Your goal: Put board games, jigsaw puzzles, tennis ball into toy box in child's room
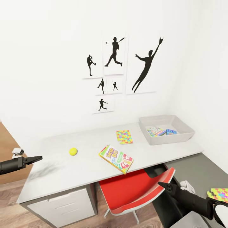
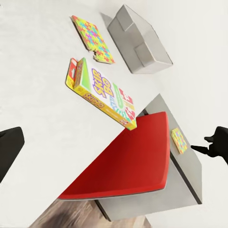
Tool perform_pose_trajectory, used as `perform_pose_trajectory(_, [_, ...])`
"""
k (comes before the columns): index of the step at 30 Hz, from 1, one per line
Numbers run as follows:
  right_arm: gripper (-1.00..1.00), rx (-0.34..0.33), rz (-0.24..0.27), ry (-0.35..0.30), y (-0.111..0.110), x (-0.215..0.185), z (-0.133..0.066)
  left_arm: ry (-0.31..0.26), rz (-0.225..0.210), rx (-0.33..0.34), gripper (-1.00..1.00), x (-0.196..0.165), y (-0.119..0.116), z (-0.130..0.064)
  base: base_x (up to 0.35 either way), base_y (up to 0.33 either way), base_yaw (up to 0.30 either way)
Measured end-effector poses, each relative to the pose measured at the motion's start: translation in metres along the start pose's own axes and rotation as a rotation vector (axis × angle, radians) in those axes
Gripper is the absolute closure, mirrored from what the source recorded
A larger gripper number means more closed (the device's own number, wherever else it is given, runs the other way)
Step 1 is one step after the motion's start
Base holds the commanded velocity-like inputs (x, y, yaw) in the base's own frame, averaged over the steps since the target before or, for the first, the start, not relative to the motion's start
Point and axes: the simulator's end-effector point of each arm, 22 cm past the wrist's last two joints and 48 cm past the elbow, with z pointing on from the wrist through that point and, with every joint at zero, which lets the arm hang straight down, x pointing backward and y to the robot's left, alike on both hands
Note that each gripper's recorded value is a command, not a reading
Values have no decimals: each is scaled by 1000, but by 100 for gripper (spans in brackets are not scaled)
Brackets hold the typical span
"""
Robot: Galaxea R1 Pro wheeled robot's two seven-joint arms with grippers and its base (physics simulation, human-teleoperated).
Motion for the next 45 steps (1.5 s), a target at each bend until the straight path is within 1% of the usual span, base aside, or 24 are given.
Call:
perform_pose_trajectory(11, [-100, 0, -1, -1, 0, 0, 0, 0, 0, 0, -100, 0, 0, 0, -20, 61, 30])
perform_pose_trajectory(31, [-100, 3, 0, -1, -1, 0, 0, 0, -1, -1, -100, 0, 0, 0, -7, 2, 245])
perform_pose_trajectory(45, [-100, 4, 0, 0, -1, 0, 0, 0, -2, -1, -100, 1, 0, 0, -3, 0, 32])
